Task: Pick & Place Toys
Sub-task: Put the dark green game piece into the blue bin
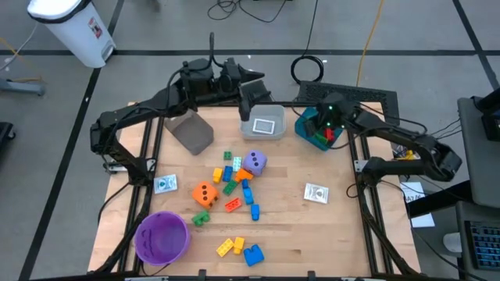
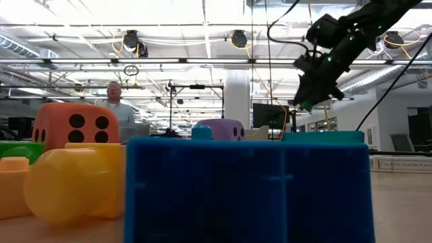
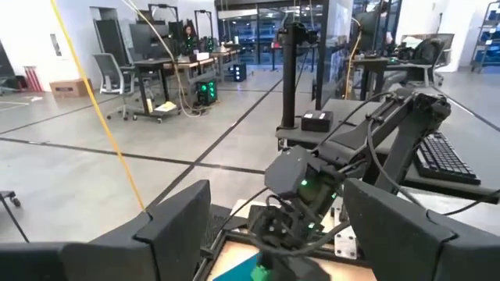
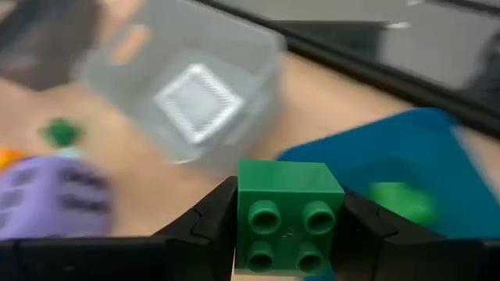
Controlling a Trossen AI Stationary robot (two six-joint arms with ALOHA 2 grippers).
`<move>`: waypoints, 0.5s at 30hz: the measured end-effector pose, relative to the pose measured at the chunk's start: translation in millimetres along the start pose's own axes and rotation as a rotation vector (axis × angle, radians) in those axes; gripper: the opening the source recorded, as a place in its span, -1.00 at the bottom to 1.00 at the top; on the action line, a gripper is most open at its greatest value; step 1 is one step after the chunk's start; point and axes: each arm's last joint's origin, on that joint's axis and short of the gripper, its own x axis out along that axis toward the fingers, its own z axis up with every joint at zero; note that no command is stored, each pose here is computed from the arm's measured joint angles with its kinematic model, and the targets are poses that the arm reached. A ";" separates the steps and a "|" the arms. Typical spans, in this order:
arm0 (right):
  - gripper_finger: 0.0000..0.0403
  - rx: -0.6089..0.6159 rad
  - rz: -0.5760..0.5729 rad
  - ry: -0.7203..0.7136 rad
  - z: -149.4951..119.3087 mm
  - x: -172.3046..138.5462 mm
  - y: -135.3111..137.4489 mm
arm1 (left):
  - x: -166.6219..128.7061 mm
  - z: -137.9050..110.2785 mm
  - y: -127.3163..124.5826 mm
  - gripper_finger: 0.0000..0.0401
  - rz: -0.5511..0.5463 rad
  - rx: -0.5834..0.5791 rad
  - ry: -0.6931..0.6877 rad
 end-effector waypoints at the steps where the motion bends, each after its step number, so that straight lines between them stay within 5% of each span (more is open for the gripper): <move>1: -0.31 -0.004 -0.031 0.010 -0.9 2.1 -2.2 | 0.0 -0.4 0.0 0.47 0.000 -0.001 0.004; 15: -0.31 -0.037 -0.126 0.219 -18.1 49.7 -15.8 | -0.3 -9.2 -0.5 0.48 -0.005 -0.034 0.093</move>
